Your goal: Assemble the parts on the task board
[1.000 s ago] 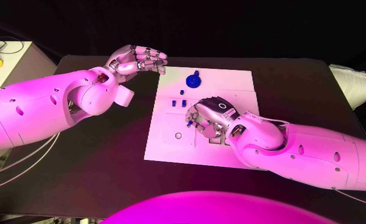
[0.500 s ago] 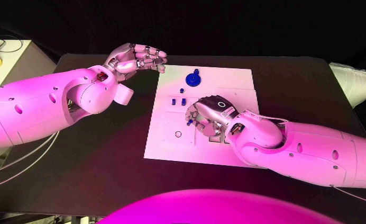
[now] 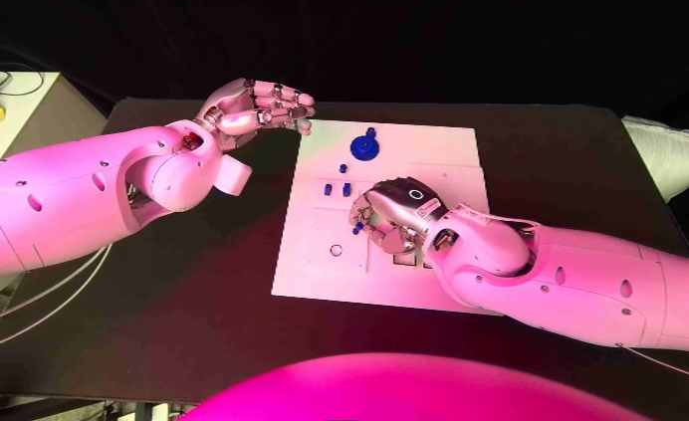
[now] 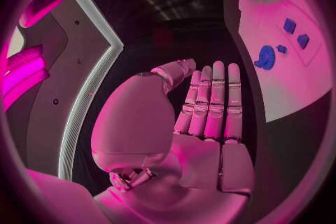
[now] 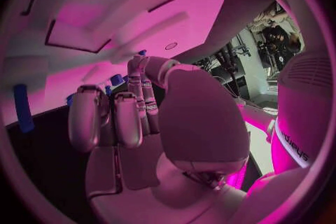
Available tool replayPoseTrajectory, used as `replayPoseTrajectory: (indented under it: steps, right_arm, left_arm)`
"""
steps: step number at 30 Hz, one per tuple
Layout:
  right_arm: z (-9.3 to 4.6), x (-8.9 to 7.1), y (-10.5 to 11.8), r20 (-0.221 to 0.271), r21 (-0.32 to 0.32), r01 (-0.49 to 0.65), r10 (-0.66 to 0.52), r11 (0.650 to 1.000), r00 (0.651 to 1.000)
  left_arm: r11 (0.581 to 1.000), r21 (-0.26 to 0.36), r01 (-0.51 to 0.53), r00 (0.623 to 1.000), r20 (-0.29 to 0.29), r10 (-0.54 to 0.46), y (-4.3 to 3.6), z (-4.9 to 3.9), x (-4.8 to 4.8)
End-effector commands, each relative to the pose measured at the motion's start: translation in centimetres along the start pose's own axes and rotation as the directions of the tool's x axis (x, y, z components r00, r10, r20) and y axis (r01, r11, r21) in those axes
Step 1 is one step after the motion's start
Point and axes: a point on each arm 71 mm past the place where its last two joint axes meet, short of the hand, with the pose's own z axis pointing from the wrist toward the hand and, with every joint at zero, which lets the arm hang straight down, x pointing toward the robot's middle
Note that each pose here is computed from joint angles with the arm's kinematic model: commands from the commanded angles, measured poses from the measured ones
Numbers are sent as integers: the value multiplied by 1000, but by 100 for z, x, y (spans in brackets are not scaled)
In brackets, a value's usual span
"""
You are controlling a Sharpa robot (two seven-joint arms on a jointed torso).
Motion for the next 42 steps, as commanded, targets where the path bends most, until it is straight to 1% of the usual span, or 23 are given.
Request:
replayPoseTrajectory:
  steps: [1, 4, 8, 23, 28, 34, 38, 42]
  right_arm:
    - [1, 47, 6, -33, -3, 28, -28, 1000, 999]
    - [7, 71, 10, -48, -3, 32, -32, 999, 998]
    - [11, 88, 19, -55, -5, 32, -32, 999, 998]
    - [-8, 91, 33, -47, -25, -10, 9, 1000, 999]
    - [-16, 73, 10, -24, -16, -18, 18, 1000, 1000]
    - [-38, 36, -18, 21, -1, -29, 29, 1000, 999]
    - [-72, 2, -35, 50, 8, -38, 37, 999, 998]
    - [-115, -44, -54, 66, 15, -43, 42, 999, 997]
  left_arm:
    - [1000, 9, 12, 1000, -12, -12, -10, 1, 19]
    - [1000, 9, 12, 1000, -12, -12, -10, 0, 18]
    - [1000, 8, 12, 1000, -12, -12, -10, -1, 16]
    - [1000, 5, 11, 1000, -11, -11, -7, -1, 10]
    - [1000, 3, 11, 1000, -10, -11, -4, -2, 5]
    - [1000, 0, 11, 1000, -10, -11, -2, -3, 2]
    - [1000, -1, 11, 1000, -10, -11, 0, -3, -1]
    - [1000, -1, 11, 1000, -10, -11, 1, -2, -4]
